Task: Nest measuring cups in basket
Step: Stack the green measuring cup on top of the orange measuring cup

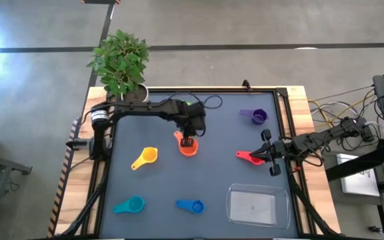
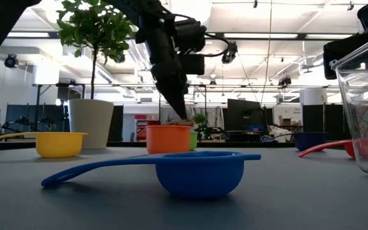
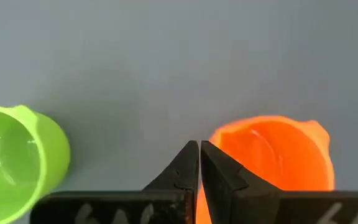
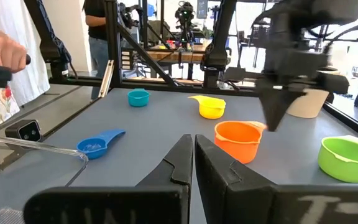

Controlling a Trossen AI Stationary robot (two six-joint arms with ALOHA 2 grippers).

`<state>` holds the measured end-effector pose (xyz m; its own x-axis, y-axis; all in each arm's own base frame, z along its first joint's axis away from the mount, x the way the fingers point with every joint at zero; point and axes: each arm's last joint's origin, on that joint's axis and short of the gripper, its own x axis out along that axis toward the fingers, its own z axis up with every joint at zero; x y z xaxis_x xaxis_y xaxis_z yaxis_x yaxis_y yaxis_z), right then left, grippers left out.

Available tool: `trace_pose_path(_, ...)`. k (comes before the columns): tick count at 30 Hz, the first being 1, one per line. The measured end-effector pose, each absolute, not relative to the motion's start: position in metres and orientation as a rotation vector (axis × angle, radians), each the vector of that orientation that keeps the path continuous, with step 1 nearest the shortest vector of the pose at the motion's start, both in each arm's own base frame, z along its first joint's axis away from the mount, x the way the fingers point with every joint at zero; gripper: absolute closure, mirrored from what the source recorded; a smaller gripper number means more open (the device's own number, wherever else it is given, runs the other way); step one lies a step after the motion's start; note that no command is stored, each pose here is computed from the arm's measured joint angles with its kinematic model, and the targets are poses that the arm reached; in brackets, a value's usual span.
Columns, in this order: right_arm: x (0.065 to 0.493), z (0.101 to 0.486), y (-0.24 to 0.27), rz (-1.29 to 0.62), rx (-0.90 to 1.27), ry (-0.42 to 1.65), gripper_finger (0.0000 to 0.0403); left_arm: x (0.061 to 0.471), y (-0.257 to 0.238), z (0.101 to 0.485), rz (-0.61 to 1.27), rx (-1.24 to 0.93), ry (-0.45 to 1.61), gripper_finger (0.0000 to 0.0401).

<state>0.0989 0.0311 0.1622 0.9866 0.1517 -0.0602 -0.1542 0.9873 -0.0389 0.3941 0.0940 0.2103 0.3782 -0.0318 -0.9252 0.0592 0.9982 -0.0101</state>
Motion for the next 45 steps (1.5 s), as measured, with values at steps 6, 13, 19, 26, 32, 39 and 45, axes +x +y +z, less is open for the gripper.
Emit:
trace_pose_path(6,0.099,0.162,0.031,0.154,-0.043,0.057,0.0394,0.392,0.123,0.213,0.041,-0.042,1.116,0.0401)
trace_pose_path(13,0.099,0.162,0.031,0.154,-0.044,0.057,0.0394,0.381,0.146,0.211,0.072,-0.125,1.101,0.0401)
trace_pose_path(19,0.099,0.162,0.031,0.154,-0.043,0.057,0.0394,0.367,0.145,0.21,0.082,-0.041,1.017,0.0401)
trace_pose_path(26,0.099,0.162,0.031,0.154,-0.044,0.057,0.0394,0.342,0.171,0.19,0.114,0.045,1.002,0.04)
trace_pose_path(32,0.099,0.162,0.031,0.154,-0.043,0.057,0.0394,0.337,0.177,0.187,0.064,0.13,1.021,0.0366)
trace_pose_path(39,0.099,0.162,0.031,0.154,-0.043,0.057,0.0394,0.338,0.176,0.186,0.054,0.203,1.036,0.0279)
trace_pose_path(45,0.099,0.162,0.031,0.154,-0.043,0.057,0.0394,0.339,0.178,0.186,0.083,0.224,1.024,0.023)
